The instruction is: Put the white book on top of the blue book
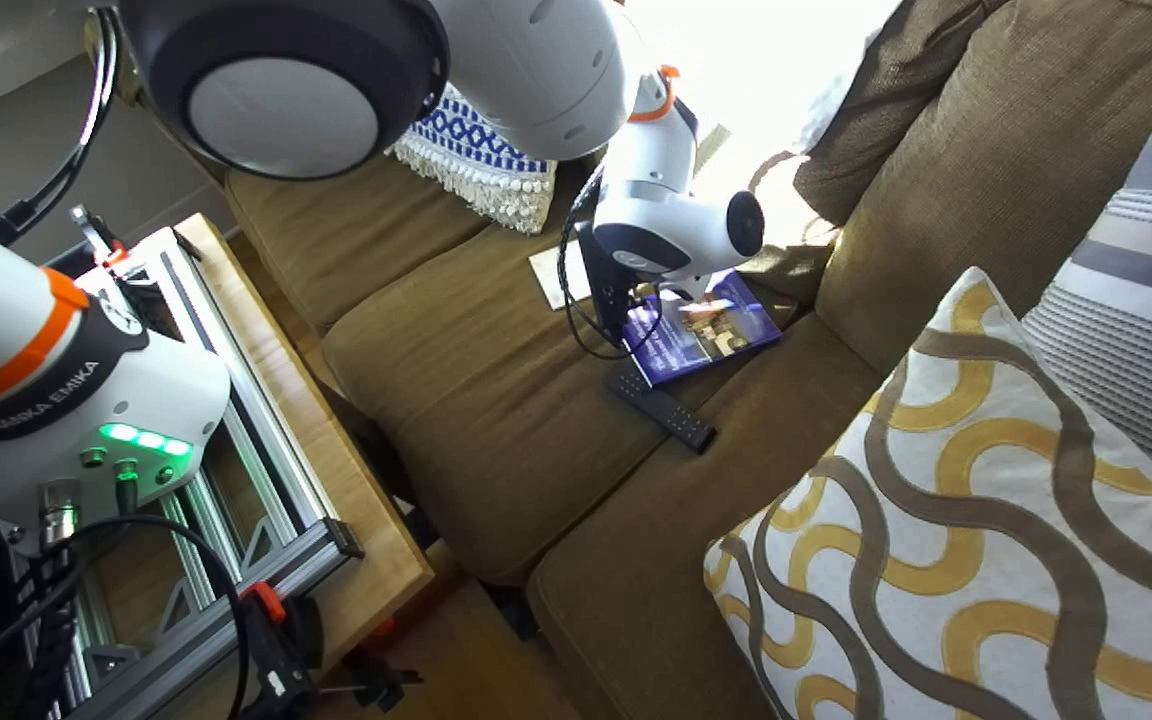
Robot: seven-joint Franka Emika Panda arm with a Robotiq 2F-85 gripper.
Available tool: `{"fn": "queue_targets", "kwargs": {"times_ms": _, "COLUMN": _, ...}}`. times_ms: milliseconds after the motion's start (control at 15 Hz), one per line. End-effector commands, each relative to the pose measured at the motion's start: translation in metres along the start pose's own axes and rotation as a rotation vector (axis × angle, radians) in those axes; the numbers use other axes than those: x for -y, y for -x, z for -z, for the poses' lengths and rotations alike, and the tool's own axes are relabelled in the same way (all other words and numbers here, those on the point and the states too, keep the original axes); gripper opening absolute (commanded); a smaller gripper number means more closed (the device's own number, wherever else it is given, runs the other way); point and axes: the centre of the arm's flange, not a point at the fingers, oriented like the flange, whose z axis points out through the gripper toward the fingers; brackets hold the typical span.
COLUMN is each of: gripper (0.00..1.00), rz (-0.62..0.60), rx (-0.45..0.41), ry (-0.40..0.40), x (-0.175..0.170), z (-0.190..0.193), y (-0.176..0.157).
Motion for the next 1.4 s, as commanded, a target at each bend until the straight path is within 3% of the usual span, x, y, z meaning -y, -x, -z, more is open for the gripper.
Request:
{"fn": "queue_targets", "kwargs": {"times_ms": 0, "gripper": 1.0, "rz": -0.018, "rx": -0.046, "ry": -0.065, "x": -0.011, "z": -0.028, "y": -0.007}}
{"fn": "queue_targets", "kwargs": {"times_ms": 733, "gripper": 1.0, "rz": 0.005, "rx": -0.135, "ry": -0.024, "x": -0.016, "z": -0.066, "y": -0.016}}
{"fn": "queue_targets", "kwargs": {"times_ms": 800, "gripper": 0.94, "rz": 0.008, "rx": -0.142, "ry": -0.031, "x": -0.016, "z": -0.068, "y": -0.017}}
{"fn": "queue_targets", "kwargs": {"times_ms": 867, "gripper": 0.74, "rz": 0.013, "rx": -0.145, "ry": -0.034, "x": -0.015, "z": -0.07, "y": -0.017}}
{"fn": "queue_targets", "kwargs": {"times_ms": 1333, "gripper": 0.21, "rz": 0.046, "rx": -0.148, "ry": -0.035, "x": -0.02, "z": -0.067, "y": -0.019}}
